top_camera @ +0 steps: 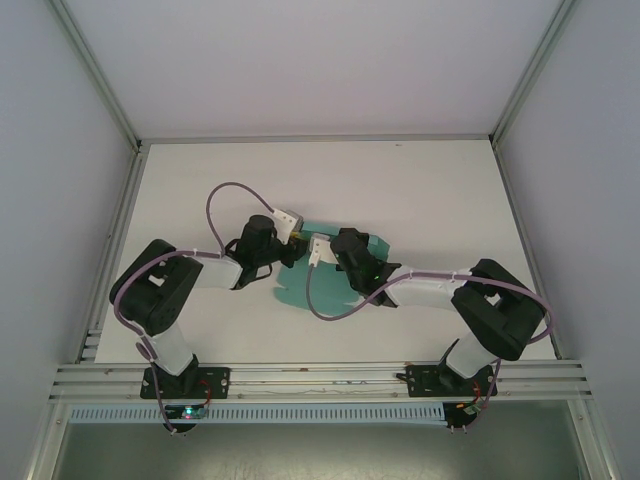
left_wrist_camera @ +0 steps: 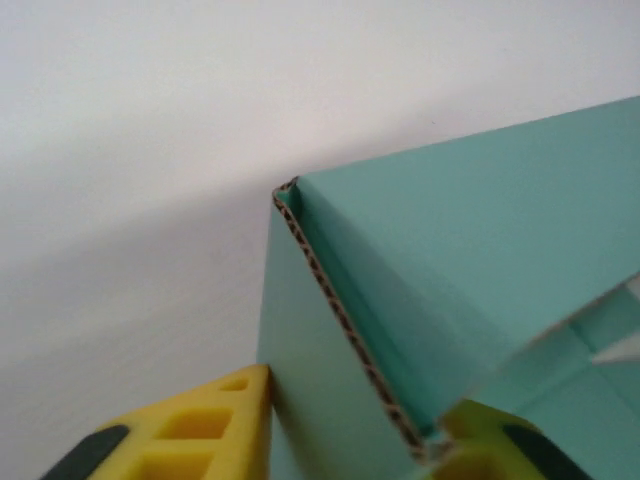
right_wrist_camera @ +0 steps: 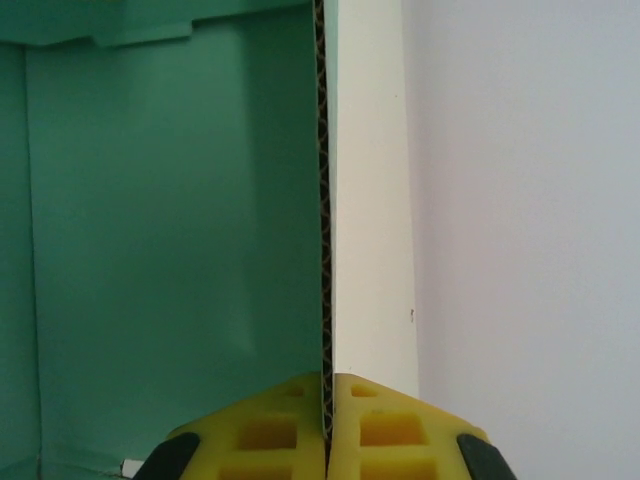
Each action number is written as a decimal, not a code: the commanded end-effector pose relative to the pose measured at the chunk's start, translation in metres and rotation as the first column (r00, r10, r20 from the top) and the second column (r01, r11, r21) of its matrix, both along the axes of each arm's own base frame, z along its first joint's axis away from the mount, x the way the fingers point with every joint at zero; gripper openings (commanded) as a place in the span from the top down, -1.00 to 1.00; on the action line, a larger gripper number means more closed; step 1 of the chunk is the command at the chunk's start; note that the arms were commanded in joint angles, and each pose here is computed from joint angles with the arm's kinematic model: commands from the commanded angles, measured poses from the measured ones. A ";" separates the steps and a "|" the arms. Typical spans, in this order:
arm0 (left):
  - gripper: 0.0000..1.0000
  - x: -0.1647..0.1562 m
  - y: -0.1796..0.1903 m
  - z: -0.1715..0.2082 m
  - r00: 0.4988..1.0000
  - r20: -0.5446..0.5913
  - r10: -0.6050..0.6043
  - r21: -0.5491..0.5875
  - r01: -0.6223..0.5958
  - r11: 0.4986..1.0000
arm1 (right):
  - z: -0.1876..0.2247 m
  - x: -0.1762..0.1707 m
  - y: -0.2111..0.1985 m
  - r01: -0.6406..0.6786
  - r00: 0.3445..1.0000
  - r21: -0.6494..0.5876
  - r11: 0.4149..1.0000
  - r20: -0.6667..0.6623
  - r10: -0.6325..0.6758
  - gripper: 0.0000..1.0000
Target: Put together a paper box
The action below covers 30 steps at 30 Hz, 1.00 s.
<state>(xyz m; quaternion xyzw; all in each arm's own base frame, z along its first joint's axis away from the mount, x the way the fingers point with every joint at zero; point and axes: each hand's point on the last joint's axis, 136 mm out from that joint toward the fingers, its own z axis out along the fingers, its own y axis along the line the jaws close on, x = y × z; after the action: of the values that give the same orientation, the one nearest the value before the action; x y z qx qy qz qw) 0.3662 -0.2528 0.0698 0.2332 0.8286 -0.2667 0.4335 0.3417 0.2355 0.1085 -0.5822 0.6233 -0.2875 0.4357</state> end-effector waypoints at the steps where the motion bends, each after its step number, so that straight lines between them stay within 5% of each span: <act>1: 0.63 0.022 0.010 0.000 0.990 0.062 0.130 0.048 -0.133 0.990 | -0.027 -0.017 0.012 -0.078 0.989 -0.001 0.997 -0.127 0.077 1.00; 5: 1.00 0.024 0.016 -0.005 0.982 0.073 0.173 0.077 -0.178 0.981 | -0.031 -0.017 0.011 -0.074 0.987 -0.009 0.997 -0.142 0.072 1.00; 7: 1.00 0.026 0.019 -0.007 0.977 0.076 0.199 0.089 -0.205 0.975 | -0.032 -0.016 0.010 -0.068 0.987 -0.007 0.998 -0.146 0.066 1.00; 8: 0.98 0.027 0.020 -0.009 0.976 0.075 0.206 0.093 -0.212 0.973 | -0.033 -0.017 0.010 -0.068 0.986 -0.008 0.998 -0.150 0.066 1.00; 10: 0.59 0.028 0.019 -0.010 0.976 0.070 0.204 0.094 -0.211 0.973 | -0.033 -0.017 0.010 -0.069 0.986 -0.008 0.998 -0.155 0.067 1.00; 15: 0.40 0.029 0.001 -0.011 0.991 0.038 0.125 0.080 -0.128 0.989 | -0.035 -0.017 0.011 -0.072 0.984 -0.002 0.997 -0.164 0.070 1.00; 19: 0.54 0.038 0.000 -0.008 0.988 0.055 0.146 0.081 -0.150 0.985 | -0.038 -0.018 0.010 -0.074 0.982 -0.001 0.997 -0.175 0.073 1.00; 22: 1.00 0.050 0.007 -0.011 0.976 0.064 0.209 0.107 -0.215 0.971 | -0.038 -0.020 0.011 -0.081 0.979 0.009 0.997 -0.185 0.081 1.00; 30: 1.00 0.062 0.057 -0.020 0.878 0.142 0.456 0.217 -0.477 0.852 | -0.036 -0.017 0.006 -0.052 0.981 0.015 0.999 -0.187 0.054 1.00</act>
<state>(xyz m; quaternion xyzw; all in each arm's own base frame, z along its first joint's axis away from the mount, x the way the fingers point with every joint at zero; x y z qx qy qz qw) 0.4067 -0.2542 0.0598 0.1861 0.8482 -0.1553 0.4709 0.3471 0.2400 0.1082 -0.5725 0.6430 -0.2571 0.4389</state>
